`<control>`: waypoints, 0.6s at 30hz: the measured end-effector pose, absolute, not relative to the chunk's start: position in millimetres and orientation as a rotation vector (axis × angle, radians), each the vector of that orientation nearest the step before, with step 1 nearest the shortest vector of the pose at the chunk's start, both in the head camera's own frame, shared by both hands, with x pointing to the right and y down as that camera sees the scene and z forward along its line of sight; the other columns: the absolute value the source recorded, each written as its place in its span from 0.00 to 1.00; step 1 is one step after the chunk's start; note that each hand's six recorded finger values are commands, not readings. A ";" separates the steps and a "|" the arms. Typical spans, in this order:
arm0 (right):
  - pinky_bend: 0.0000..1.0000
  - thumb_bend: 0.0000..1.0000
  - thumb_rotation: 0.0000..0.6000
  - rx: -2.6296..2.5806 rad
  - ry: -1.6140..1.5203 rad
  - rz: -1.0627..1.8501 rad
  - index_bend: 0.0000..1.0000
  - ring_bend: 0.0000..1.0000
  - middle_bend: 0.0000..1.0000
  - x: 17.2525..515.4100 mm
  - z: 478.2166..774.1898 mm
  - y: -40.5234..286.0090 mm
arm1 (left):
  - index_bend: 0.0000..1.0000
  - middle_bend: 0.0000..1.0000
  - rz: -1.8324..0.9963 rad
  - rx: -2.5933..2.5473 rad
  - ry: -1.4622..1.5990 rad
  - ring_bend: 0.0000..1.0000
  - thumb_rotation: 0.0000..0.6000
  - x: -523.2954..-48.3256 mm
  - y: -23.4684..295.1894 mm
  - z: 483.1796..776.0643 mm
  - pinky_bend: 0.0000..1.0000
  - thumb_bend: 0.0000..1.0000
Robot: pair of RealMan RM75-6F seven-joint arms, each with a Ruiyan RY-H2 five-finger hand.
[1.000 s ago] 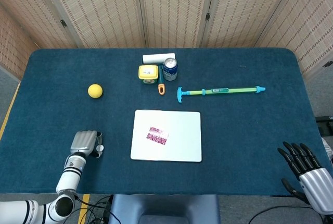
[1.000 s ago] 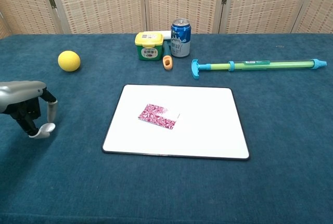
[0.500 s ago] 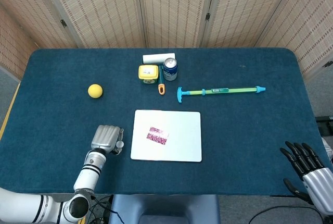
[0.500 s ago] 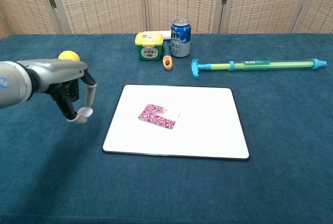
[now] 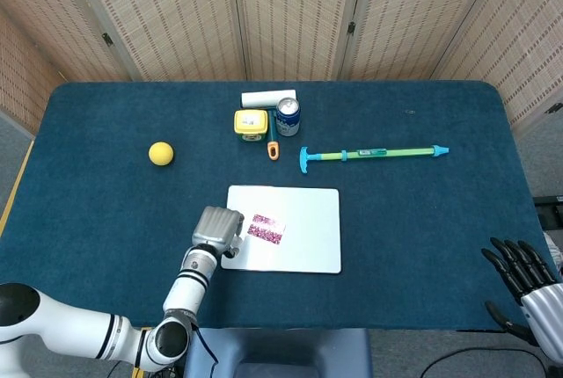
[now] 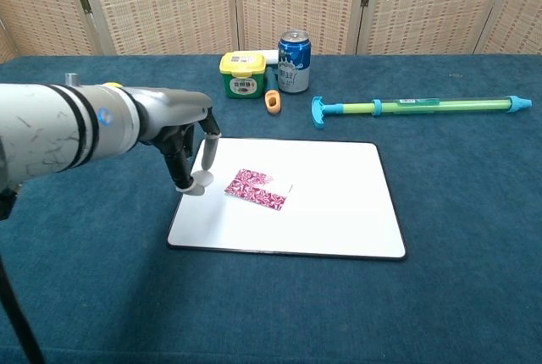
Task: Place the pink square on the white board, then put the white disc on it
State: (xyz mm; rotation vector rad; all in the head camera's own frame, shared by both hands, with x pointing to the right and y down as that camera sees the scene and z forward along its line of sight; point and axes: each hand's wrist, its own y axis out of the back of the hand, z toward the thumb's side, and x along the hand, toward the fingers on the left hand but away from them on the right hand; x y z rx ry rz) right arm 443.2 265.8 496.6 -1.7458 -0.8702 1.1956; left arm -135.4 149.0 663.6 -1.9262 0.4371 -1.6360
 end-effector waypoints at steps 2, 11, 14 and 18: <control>0.00 0.24 1.00 -1.746 -0.874 1.196 0.00 0.00 0.00 444.0 496.1 265.4 | 0.61 1.00 -1.631 -1.933 0.424 1.00 1.00 -129.1 149.1 665.0 1.00 0.28; 0.00 0.24 1.00 -1.737 -0.913 1.200 0.00 0.00 0.00 450.3 491.4 263.7 | 0.61 1.00 -1.608 -1.958 0.395 1.00 1.00 -107.5 143.8 672.1 1.00 0.28; 0.00 0.24 1.00 -1.734 -0.919 1.209 0.00 0.00 0.00 452.0 492.0 262.5 | 0.61 1.00 -1.600 -1.968 0.389 1.00 1.00 -100.8 140.2 675.8 1.00 0.28; 0.00 0.24 1.00 -1.729 -0.933 1.222 0.00 0.00 0.00 454.7 492.7 259.9 | 0.61 1.00 -1.586 -1.981 0.380 1.00 1.00 -91.0 135.7 679.2 1.00 0.28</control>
